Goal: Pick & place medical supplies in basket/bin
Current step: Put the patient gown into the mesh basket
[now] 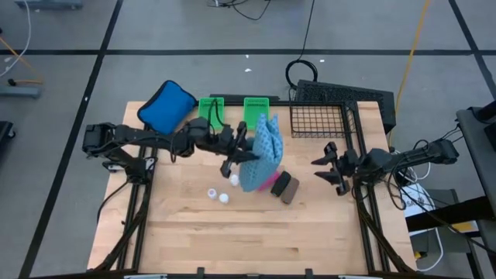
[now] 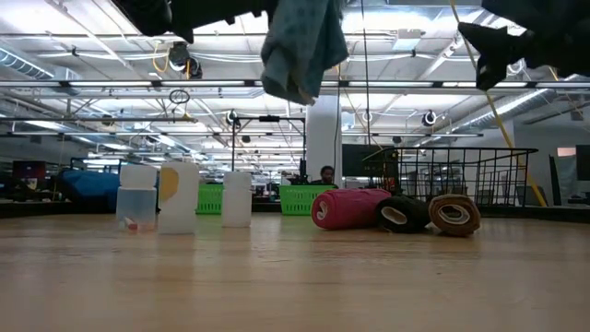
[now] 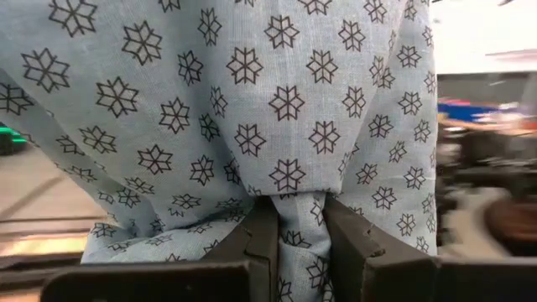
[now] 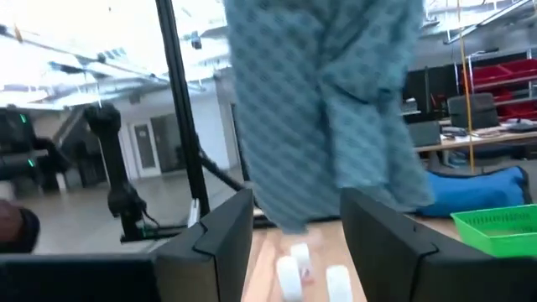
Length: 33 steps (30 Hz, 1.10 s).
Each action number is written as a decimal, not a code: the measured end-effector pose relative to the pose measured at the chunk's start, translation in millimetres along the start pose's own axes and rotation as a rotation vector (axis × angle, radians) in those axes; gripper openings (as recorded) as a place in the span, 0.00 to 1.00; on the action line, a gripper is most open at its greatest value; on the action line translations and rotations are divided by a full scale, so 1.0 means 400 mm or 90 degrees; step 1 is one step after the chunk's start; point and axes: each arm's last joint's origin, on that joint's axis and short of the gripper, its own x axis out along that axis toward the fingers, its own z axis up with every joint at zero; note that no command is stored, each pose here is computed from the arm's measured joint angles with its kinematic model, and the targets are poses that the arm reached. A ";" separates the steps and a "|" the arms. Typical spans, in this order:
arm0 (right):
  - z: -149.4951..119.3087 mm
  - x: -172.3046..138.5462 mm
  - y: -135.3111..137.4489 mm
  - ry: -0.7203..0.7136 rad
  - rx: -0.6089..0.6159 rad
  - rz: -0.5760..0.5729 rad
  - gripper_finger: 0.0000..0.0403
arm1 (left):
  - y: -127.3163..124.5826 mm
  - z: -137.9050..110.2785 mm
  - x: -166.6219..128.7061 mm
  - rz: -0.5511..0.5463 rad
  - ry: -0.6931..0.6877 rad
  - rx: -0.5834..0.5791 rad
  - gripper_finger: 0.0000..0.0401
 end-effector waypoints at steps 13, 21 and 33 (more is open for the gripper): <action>-0.001 0.046 -0.019 -0.004 -0.067 -0.204 0.52 | 0.037 -0.006 -0.009 0.295 0.053 0.252 0.14; 0.055 0.228 -0.003 0.033 -0.242 -0.212 0.88 | 0.038 0.010 -0.010 0.335 0.030 0.308 0.14; 0.111 0.420 -0.096 -0.101 -0.265 -0.275 0.97 | 0.050 0.016 -0.014 0.396 0.022 0.347 0.14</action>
